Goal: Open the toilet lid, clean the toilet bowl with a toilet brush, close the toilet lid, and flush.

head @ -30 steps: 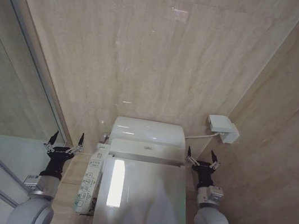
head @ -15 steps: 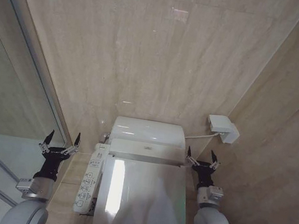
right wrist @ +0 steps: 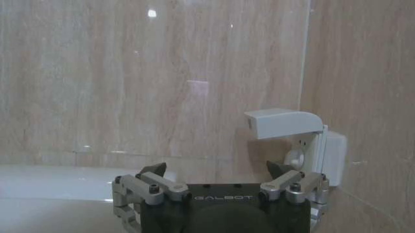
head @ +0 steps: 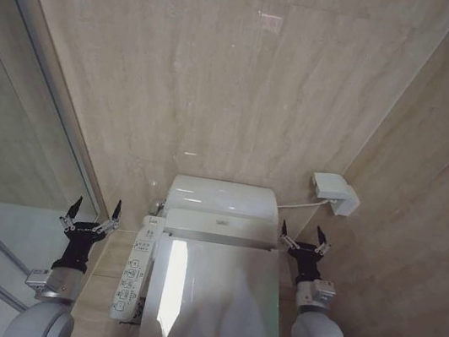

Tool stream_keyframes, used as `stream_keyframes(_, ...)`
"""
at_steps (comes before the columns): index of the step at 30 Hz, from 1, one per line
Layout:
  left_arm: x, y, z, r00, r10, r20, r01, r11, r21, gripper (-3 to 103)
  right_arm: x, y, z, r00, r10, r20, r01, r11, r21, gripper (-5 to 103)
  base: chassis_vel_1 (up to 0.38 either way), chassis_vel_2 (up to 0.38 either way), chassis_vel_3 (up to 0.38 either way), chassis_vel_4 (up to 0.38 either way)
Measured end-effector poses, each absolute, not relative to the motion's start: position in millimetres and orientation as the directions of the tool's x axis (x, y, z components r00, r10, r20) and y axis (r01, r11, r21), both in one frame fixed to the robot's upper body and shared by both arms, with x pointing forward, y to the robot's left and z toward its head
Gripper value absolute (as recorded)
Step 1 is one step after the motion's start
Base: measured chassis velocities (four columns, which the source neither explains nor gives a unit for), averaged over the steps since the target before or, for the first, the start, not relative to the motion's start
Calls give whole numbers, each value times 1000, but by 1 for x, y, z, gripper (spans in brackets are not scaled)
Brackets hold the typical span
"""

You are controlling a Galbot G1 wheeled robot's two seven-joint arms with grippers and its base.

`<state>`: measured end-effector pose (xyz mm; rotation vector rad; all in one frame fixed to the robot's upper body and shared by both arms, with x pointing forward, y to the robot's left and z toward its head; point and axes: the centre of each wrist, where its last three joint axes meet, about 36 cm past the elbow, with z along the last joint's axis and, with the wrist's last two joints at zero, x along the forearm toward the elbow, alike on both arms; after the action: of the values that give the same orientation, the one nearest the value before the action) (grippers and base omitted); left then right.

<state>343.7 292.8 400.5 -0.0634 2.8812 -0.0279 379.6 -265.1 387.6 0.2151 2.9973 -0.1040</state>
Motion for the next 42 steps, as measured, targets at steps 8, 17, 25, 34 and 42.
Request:
stream_keyframes(8,344,293,400,-966,-45,-256,-41,999,-24,100,380,-265,388,-981,137,-139,147,987,-59,100,0,0,0,0)
stream_keyframes(17,344,293,400,-966,-45,-256,-40,999,-23,100,380,-265,388,-981,137,-139,147,987,-59,100,0,0,0,0)
stream_keyframes(25,344,293,400,-966,-45,-255,-40,999,-22,100,380,-265,388,-981,137,-139,147,987,-59,100,101,-85,-94,109)
stream_keyframes(34,344,293,400,-966,-45,-255,-40,999,-22,100,380,-265,388,-981,137,-139,147,987,-59,100,241,-244,-239,240)
stream_keyframes(42,344,293,400,-966,-45,-255,-40,999,-22,100,380,-265,388,-981,137,-139,147,987,-59,100,304,-315,-308,313)
